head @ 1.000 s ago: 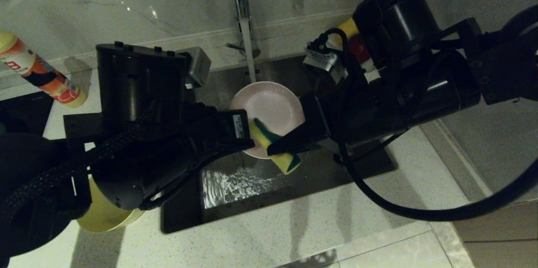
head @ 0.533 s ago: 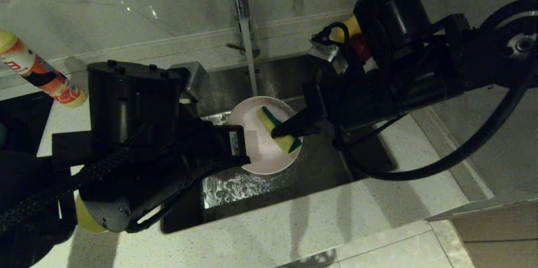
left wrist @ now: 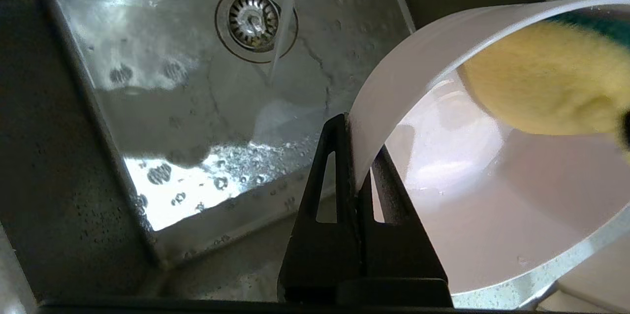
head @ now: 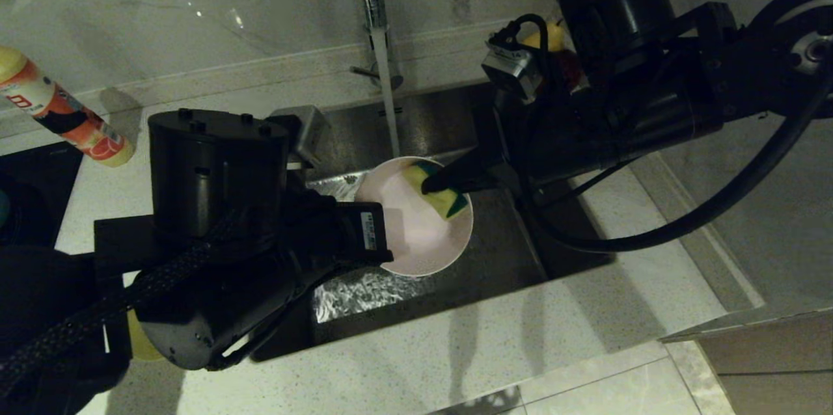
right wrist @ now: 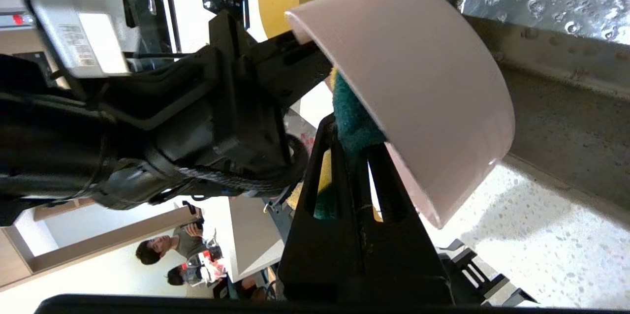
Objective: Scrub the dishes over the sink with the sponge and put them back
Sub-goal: Wipe the bowl
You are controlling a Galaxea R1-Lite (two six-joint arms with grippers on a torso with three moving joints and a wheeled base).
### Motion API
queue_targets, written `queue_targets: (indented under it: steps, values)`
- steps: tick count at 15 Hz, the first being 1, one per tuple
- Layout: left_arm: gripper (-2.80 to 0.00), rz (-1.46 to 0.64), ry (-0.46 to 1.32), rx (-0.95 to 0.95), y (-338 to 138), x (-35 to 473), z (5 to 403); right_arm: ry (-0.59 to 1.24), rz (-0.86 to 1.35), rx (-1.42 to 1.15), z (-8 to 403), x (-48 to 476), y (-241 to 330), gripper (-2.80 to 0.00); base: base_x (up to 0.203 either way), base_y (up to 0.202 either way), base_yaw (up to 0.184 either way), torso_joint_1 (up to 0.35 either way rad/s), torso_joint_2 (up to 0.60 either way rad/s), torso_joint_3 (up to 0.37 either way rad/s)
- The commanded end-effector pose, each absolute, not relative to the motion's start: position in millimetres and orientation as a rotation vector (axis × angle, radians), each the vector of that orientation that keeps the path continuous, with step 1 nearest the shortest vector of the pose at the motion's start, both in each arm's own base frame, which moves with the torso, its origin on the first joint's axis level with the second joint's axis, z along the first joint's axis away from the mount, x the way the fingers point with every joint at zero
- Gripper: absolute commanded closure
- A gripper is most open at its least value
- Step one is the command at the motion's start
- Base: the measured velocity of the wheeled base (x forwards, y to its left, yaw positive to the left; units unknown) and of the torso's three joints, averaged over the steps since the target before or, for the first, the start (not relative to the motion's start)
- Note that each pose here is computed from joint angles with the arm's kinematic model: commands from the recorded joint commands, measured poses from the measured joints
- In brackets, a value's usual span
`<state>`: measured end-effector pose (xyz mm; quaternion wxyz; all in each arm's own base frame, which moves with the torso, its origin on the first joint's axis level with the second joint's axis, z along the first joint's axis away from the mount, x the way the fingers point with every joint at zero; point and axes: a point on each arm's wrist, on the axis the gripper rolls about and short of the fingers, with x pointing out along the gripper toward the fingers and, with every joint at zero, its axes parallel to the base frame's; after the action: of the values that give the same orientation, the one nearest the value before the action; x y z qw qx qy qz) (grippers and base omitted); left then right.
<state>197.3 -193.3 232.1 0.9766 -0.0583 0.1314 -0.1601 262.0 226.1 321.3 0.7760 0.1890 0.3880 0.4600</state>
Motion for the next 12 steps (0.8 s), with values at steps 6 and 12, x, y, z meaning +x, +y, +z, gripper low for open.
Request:
queue_targets:
  steps: [6, 12]
  values:
    - [0.0, -0.299, 0.25, -0.128, -193, 200, 235, 0.903, 0.979, 0.397, 316, 237, 208, 0.0, 0.0, 0.0, 0.0, 0.0, 0.0, 0.0]
    - [0.0, -0.304, 0.206, -0.166, -194, 200, 239, 0.979, 1.006, 0.36, 292, 241, 235, 0.0, 0.0, 0.0, 0.0, 0.0, 0.0, 0.0]
